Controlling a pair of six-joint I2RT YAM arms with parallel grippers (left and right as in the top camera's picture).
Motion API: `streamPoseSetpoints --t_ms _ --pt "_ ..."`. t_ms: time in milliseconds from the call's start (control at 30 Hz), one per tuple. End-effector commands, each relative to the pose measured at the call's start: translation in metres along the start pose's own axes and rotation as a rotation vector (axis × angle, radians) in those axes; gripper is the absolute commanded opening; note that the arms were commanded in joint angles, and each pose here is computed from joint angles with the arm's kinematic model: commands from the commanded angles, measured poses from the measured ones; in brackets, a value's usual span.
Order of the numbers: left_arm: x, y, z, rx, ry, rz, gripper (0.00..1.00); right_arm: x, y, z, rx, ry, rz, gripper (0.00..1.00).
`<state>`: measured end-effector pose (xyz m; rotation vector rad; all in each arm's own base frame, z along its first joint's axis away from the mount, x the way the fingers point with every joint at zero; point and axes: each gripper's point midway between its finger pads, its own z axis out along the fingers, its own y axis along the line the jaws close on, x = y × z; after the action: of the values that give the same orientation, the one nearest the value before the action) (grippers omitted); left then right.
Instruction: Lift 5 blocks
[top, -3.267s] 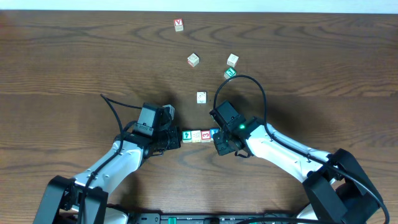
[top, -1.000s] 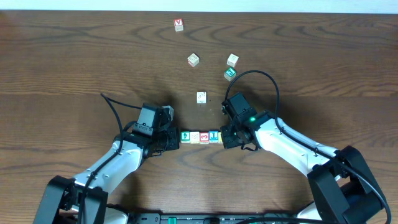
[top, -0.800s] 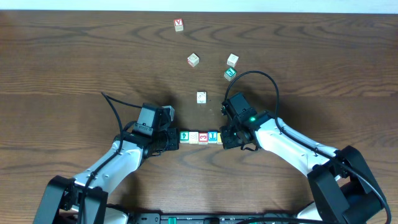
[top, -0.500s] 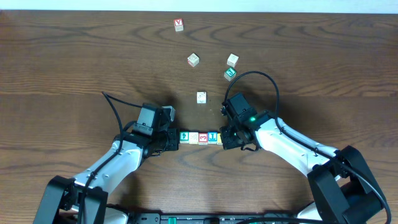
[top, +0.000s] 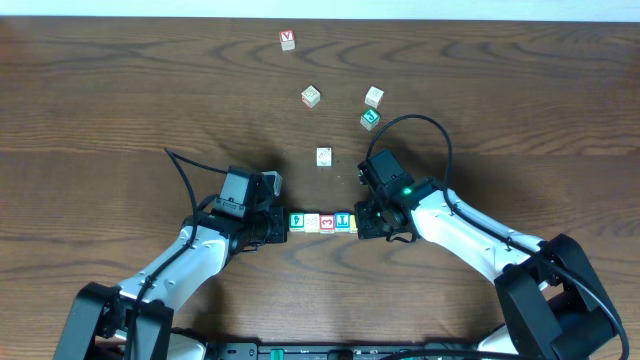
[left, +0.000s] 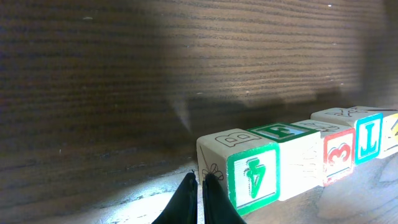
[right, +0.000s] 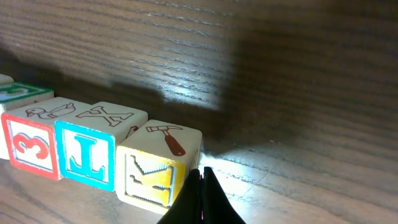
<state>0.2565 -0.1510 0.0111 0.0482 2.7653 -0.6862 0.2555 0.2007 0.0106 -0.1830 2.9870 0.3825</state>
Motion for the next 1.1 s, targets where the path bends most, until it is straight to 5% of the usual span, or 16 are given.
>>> streamPoseSetpoints --t_ms 0,533,1067 --pt "0.005 -0.012 0.0 0.066 0.022 0.026 0.07 0.006 0.015 0.001 -0.088 0.042 0.039 0.01" --pt "0.011 -0.03 -0.003 0.175 0.049 0.14 0.07 0.0 0.032 -0.001 -0.176 0.023 -0.021 0.01" --pt "0.003 -0.032 -0.003 0.179 0.024 0.052 0.07 0.0 0.038 -0.002 -0.205 0.027 -0.024 0.01"
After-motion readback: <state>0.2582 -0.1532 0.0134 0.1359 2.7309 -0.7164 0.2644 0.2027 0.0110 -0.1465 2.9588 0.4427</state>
